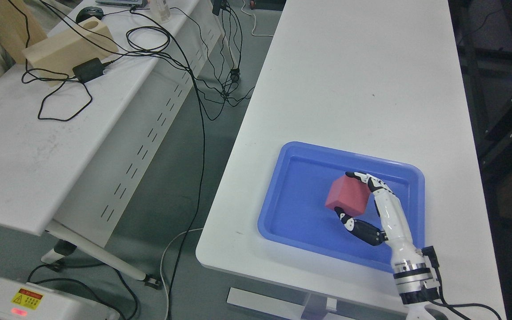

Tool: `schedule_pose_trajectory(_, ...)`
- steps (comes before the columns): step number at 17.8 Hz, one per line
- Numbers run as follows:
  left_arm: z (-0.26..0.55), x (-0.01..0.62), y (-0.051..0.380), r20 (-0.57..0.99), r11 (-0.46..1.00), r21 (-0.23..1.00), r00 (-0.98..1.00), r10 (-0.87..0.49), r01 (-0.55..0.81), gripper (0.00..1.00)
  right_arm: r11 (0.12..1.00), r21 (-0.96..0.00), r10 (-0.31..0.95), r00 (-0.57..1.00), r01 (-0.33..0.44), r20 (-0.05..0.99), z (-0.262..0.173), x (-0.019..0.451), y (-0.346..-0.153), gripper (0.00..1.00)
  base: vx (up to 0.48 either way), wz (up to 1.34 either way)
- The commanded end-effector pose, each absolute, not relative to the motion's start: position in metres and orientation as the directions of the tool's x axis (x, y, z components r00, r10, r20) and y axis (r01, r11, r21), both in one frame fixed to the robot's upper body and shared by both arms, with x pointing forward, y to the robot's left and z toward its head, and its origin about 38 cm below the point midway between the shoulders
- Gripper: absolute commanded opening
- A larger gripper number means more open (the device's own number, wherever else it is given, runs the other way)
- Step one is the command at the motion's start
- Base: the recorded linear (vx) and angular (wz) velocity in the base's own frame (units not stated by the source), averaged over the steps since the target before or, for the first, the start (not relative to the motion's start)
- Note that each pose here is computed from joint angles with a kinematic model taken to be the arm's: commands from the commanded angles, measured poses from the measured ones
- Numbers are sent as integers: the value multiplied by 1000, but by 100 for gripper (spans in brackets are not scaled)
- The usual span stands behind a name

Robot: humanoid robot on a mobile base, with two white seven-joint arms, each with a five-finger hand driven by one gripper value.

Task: Pick pink block from left shelf to tray
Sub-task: 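Open the right hand to release the cube and withdraw it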

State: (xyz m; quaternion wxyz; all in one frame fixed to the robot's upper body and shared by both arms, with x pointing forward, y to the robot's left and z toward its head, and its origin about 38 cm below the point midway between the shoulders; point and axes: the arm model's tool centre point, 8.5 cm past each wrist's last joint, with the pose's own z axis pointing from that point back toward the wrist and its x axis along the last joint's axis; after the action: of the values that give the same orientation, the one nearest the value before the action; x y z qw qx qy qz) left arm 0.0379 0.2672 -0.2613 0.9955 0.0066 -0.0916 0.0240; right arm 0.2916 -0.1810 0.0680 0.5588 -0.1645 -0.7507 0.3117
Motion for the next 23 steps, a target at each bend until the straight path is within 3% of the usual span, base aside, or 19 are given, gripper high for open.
schedule_pose_trajectory(1, -260, 35, 278, 179, 998, 26, 983, 43, -49, 100, 801, -587, 534, -300, -119, 790, 67, 292, -185, 97, 28, 0)
schedule_pose_trajectory(4, -260, 34, 278, 178, 999, 27, 983, 42, -47, 100, 830, -544, 493, -298, -118, 817, 69, 292, -187, 99, 0, 0)
schedule_pose_trajectory(9, -260, 34, 278, 178, 999, 27, 983, 42, -47, 100, 960, -264, 233, -251, -98, 939, 70, 292, -201, 100, 0, 0)
schedule_pose_trajectory(16, -260, 35, 278, 179, 998, 26, 983, 43, -49, 100, 980, -195, 184, -196, -39, 963, 68, 294, -224, 100, 0, 0)
schedule_pose_trajectory(23, -260, 34, 278, 178, 999, 27, 983, 42, -47, 100, 981, -190, 185, -137, -28, 973, 62, 295, -229, 100, -37, -4)
